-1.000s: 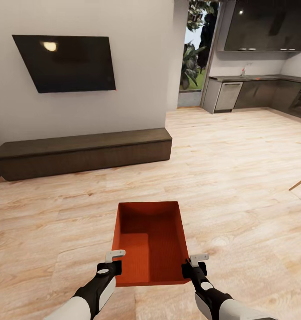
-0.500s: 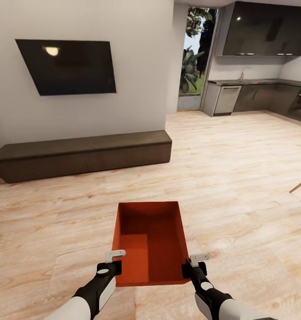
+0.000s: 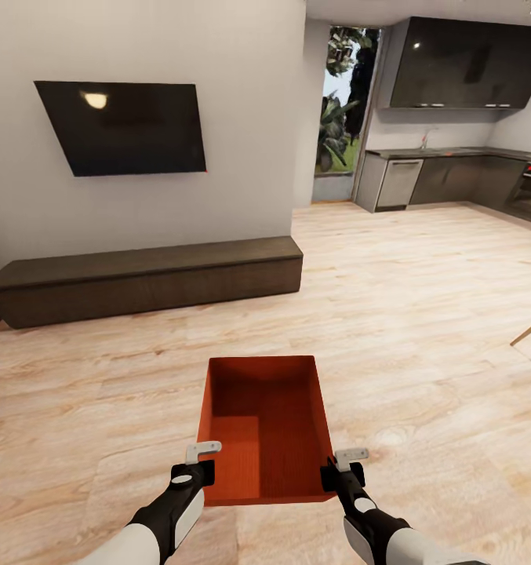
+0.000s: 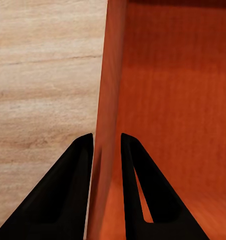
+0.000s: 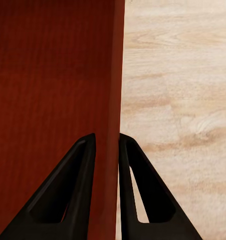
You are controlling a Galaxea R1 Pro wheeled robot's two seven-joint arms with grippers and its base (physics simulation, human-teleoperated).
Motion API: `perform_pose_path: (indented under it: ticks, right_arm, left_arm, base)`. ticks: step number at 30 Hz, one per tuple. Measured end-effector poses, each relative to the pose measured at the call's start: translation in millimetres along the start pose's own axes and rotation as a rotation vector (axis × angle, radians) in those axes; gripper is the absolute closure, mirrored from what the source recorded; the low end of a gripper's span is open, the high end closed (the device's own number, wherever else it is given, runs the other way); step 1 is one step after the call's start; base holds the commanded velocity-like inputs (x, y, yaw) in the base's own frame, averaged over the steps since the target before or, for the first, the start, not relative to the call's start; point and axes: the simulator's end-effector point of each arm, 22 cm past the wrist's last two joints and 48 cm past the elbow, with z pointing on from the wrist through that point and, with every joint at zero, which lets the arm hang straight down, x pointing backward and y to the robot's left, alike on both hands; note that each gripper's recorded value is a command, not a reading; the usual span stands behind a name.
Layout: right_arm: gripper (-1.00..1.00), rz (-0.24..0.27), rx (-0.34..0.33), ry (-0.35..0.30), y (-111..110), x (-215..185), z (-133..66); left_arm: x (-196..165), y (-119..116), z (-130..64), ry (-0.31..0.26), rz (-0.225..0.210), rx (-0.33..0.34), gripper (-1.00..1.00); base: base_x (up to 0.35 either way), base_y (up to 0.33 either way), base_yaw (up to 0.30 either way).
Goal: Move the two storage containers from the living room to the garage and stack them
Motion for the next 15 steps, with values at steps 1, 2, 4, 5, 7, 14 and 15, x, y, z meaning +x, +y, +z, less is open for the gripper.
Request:
perform_pose_path:
  ticks: [1,2,4,5,7,14,15]
  right_arm:
    - [1.00,0.000,0.000,-0.002,-0.1,-0.9,-0.2]
    - [1.00,0.000,0.000,-0.003,-0.1,-1.6,-0.5]
    - [1.00,0.000,0.001,-0.006,-0.3,-3.2,-1.0]
    - [1.00,0.000,0.001,-0.008,-0.4,-4.3,-1.1]
    - [1.00,0.000,0.001,-0.011,-0.5,-6.1,-1.5]
    - [1.00,0.000,0.002,-0.023,-1.2,-12.4,-3.0]
    - [1.00,0.000,0.002,-0.024,-1.2,-13.3,-3.3]
  left_arm:
    - [-0.8,0.0,-0.4,-0.002,0.000,0.000,1.00]
    - [-1.5,0.0,-0.8,-0.003,0.000,0.000,1.00]
    - [-3.1,-0.1,-1.6,-0.006,-0.001,0.001,1.00]
    - [-4.0,-0.1,-2.0,-0.008,-0.001,0.001,1.00]
    - [-5.7,-0.1,-2.7,-0.011,-0.001,0.001,1.00]
    - [-11.4,-0.3,-5.6,-0.022,-0.003,0.002,1.00]
    - [-12.2,-0.3,-6.0,-0.024,-0.003,0.002,1.00]
  base:
    - [0.000,0.000,0.000]
    - [0.000,0.000,0.000]
    - [0.000,0.000,0.000]
    - [0.000,0.000,0.000]
    - [0.000,0.000,0.000]
    - [0.000,0.000,0.000]
    - [0.000,0.000,0.000]
